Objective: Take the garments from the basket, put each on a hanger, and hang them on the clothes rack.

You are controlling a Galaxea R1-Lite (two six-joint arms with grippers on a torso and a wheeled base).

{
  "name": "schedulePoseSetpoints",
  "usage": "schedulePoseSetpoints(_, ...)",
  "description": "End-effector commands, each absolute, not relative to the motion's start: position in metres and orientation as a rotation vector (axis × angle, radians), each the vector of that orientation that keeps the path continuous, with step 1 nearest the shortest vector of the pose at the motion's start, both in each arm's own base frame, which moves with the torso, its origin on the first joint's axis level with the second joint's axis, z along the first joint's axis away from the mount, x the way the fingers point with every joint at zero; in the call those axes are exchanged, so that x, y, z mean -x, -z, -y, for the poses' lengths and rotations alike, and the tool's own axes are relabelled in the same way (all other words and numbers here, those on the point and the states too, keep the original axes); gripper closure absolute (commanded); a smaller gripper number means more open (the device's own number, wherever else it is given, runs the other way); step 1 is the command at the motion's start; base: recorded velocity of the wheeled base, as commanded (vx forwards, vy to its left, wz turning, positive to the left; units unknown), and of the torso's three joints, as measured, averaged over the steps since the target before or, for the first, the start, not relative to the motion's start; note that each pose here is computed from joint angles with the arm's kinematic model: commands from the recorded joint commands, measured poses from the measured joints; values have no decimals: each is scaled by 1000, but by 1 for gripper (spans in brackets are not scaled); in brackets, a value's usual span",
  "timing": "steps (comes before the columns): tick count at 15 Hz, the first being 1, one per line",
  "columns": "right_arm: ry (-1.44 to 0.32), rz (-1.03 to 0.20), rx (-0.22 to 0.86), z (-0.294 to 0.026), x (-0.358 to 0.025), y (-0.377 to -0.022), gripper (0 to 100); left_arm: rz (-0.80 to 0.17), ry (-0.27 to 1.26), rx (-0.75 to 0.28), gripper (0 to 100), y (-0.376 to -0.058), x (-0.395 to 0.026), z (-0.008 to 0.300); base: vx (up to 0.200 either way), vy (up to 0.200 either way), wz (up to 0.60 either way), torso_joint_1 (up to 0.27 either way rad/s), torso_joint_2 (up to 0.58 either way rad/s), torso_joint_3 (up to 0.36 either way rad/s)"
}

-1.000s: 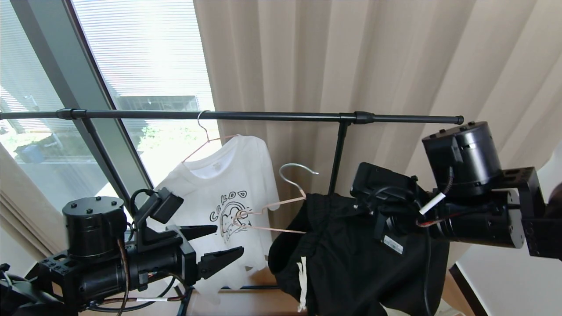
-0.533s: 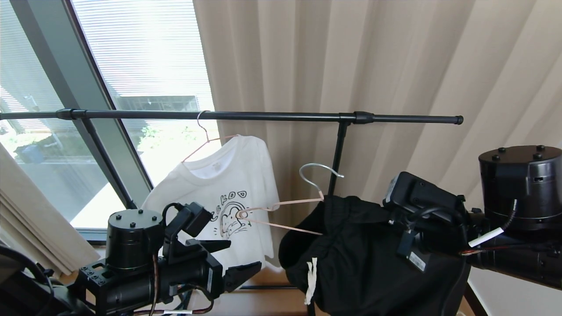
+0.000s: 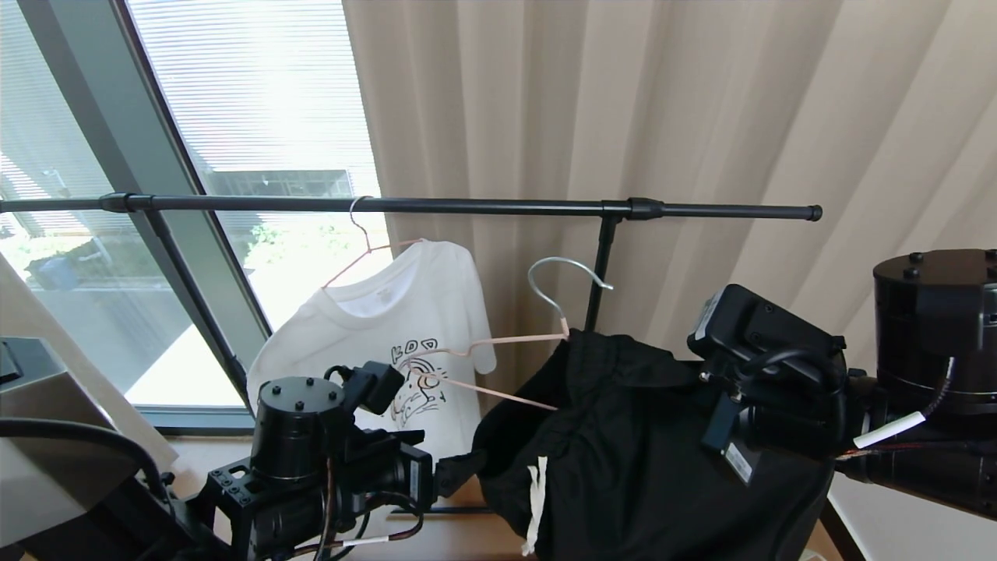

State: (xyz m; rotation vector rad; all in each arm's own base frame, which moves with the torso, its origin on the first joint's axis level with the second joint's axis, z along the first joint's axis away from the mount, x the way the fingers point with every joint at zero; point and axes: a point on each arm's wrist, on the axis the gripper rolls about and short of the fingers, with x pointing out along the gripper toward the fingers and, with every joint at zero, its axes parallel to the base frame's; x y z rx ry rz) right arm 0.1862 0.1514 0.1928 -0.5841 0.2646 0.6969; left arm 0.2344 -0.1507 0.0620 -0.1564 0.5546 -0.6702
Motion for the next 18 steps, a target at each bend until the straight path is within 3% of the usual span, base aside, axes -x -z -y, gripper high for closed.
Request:
schedulePoseSetpoints(1,-712,-248,579,-155,-184,-193,100,-569,647,151,0,-51,-240,157,0,0,0,0,0,0)
schedulePoseSetpoints(4,-731,-242,581,-158,-181,-192,100,-539,636,153,0,-48,-241,158,0,0,0,0,0,0)
schedulePoseSetpoints(13,-752,-203,548,-158,-170,-201,100,-601,655,124,0,-29,-237,168,0,0,0,0,0,0)
schedulePoseSetpoints(14,-752,-202,547,-158,-170,-202,100,-590,648,123,100,-29,-236,169,0,0,0,0,0,0)
schedulePoseSetpoints(18,-750,-209,548,-158,-171,-200,100,-535,657,132,100,-31,-235,169,0,0,0,0,0,0)
